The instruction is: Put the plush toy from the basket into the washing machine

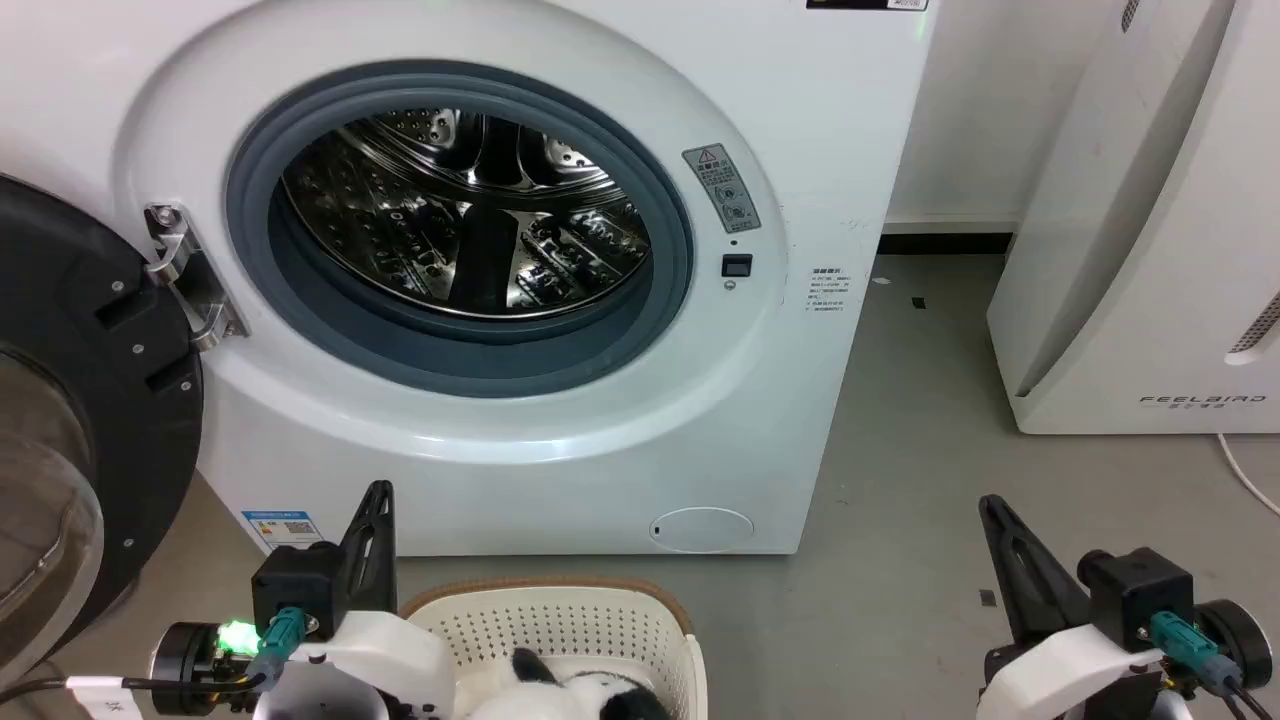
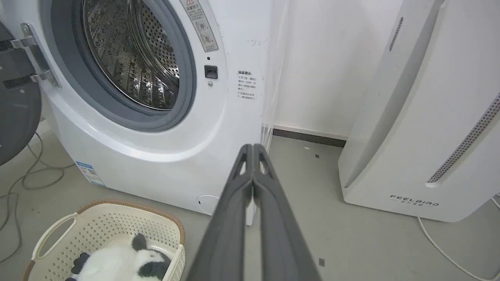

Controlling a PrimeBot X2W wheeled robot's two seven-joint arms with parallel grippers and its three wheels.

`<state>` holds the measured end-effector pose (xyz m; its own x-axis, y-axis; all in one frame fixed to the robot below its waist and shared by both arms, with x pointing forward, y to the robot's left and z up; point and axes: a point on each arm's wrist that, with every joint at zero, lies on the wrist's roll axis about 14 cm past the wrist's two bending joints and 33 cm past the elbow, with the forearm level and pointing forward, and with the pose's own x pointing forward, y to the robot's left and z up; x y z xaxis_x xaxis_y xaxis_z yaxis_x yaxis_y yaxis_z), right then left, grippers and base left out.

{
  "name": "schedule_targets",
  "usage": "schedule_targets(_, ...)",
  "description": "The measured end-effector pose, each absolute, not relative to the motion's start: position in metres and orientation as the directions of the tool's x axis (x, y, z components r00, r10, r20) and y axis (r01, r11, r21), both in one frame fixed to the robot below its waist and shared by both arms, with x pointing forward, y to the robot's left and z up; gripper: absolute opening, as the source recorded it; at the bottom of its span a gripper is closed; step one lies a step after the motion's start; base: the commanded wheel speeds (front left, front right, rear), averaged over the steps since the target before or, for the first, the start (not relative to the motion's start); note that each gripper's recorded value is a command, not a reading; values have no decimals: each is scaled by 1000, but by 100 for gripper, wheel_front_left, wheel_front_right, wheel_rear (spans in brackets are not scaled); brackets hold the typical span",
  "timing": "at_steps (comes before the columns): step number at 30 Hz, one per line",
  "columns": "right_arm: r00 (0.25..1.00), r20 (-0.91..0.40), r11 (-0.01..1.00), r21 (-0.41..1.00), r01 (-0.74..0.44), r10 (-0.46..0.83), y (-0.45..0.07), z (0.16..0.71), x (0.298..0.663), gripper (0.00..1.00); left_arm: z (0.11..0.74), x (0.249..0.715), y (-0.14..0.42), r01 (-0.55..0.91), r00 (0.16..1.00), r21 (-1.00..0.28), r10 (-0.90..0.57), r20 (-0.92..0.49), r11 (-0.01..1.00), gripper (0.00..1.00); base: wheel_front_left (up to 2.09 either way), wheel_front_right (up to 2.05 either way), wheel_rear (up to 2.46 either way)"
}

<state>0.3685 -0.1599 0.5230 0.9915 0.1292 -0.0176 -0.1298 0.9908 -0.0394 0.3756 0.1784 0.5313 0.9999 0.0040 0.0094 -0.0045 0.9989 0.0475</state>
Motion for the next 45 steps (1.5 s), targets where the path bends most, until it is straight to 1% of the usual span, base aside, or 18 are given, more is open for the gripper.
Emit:
schedule_targets(27, 991, -18, 991, -39, -130, 129, -160, 523, 368, 0, 531, 376, 178, -5, 1000, 47, 4, 9, 999, 0, 0, 0, 0)
schedule_targets(28, 991, -18, 991, -39, -130, 129, -160, 523, 368, 100, 531, 376, 178, -4, 1000, 47, 4, 9, 999, 100, 0, 0, 0)
schedule_targets(45, 994, 3, 994, -10, -106, 106, -168, 525, 370, 100, 528, 378, 173, 4, 1000, 48, -4, 10, 999, 100, 0, 0, 0)
